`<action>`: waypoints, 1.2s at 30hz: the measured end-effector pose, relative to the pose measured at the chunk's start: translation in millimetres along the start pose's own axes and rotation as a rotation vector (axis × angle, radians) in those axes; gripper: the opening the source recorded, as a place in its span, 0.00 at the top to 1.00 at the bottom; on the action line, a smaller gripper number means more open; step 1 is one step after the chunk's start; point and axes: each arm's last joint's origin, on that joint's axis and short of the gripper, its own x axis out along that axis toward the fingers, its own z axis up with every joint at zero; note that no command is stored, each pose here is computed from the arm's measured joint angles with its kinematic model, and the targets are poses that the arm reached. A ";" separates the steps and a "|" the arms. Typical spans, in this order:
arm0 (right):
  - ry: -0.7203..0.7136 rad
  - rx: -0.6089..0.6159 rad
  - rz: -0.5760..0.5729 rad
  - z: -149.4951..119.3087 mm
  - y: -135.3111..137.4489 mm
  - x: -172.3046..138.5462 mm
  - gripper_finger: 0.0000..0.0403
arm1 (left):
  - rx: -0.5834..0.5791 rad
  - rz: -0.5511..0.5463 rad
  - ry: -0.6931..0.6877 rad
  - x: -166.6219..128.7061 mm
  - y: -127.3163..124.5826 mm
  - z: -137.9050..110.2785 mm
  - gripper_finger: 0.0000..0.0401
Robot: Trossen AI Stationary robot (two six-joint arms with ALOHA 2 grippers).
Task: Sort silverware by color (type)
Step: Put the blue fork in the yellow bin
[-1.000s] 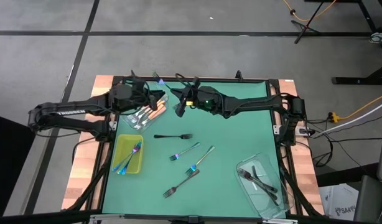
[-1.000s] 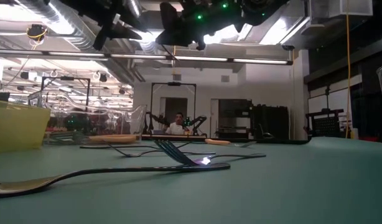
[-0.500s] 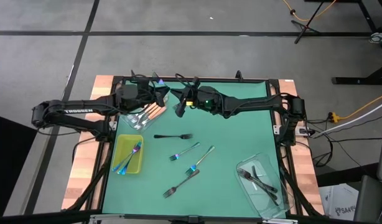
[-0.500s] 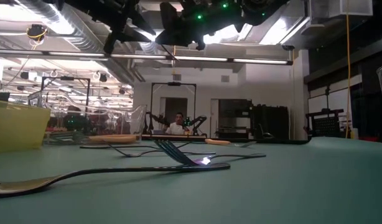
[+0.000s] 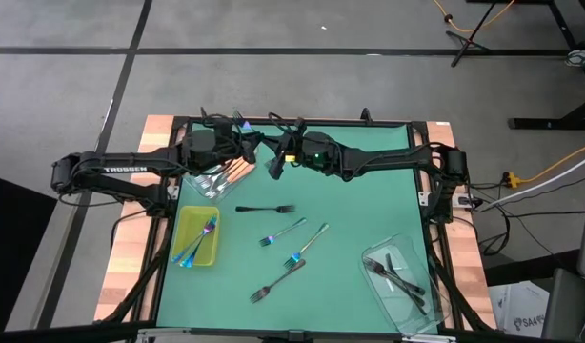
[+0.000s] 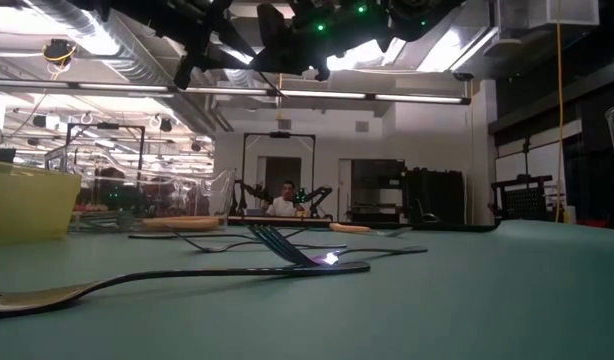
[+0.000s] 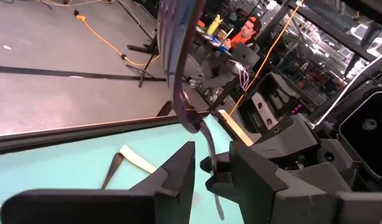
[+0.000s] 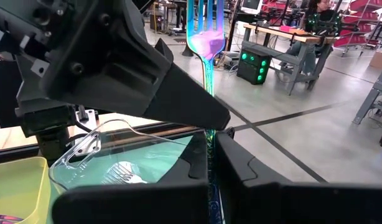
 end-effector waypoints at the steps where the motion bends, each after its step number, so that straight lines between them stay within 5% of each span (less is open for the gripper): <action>1: 0.000 0.000 0.000 0.0 0.0 0.0 1.00 | 0.000 0.000 0.000 0.0 0.0 0.0 0.77; 16: 0.001 -0.002 0.001 -0.2 0.1 0.1 1.00 | 0.003 0.002 -0.001 0.0 0.1 0.0 0.98; 36: 0.011 -0.006 0.000 -1.3 0.1 0.2 0.88 | 0.058 0.017 -0.001 0.0 1.2 -0.6 0.99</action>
